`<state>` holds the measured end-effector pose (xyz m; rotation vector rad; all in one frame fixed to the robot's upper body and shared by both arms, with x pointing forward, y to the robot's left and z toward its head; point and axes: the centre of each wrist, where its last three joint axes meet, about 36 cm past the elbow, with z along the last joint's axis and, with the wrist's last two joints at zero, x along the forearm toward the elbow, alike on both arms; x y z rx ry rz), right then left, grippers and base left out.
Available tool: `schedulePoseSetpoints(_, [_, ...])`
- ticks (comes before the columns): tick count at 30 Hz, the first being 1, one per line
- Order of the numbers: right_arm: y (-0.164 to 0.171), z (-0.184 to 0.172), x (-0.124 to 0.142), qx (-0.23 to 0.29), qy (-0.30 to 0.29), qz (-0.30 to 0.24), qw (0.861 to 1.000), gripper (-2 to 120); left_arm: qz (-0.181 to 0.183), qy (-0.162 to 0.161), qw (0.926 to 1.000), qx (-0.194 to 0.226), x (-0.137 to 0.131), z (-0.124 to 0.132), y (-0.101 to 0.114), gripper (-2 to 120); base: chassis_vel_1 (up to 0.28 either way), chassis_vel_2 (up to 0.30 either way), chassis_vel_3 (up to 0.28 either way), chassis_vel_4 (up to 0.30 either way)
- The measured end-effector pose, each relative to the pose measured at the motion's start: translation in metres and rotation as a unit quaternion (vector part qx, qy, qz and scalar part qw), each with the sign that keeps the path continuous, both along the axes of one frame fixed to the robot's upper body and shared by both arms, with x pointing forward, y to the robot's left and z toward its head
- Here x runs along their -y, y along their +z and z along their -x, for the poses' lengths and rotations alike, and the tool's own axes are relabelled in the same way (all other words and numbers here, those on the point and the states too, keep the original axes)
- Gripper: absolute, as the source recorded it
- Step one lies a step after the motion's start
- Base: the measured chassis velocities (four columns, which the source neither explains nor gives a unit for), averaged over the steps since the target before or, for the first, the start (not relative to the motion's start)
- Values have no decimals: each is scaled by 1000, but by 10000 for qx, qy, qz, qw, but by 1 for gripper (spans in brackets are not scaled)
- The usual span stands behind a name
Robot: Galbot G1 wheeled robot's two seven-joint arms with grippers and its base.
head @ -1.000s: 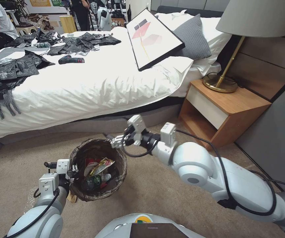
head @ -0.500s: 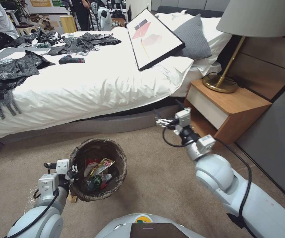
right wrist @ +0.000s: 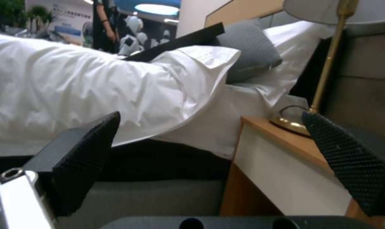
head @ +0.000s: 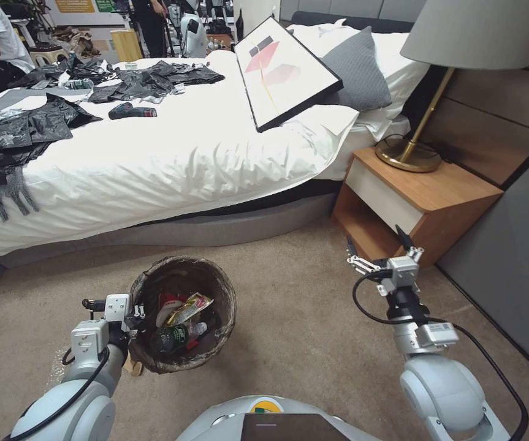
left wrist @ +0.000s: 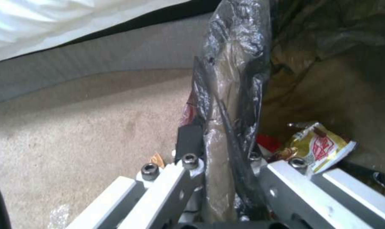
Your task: Pick up the trash bin, then pick up the garbage from the floor and place it into the trash bin.
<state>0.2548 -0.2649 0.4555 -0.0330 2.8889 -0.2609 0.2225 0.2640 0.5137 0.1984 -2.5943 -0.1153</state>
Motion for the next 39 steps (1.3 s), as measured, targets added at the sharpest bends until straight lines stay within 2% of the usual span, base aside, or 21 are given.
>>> schedulePoseSetpoints(9, [6, 11, -21, 54, -111, -145, 9998, 100, 64, 4, 10000, 15, 1, -1, 0, 3, 0, 0, 0, 0])
schedulePoseSetpoints(28, [8, 16, -33, 40, -152, -181, 9997, 100, 137, -22, 9999, 11, 2, -2, 1, 3, 2, 2, 2, 3])
schedulePoseSetpoints(39, [8, 19, -29, -4, -103, -178, 9998, 100, 119, 67, 9999, 52, 0, -1, 1, 3, 38, 35, 33, 31])
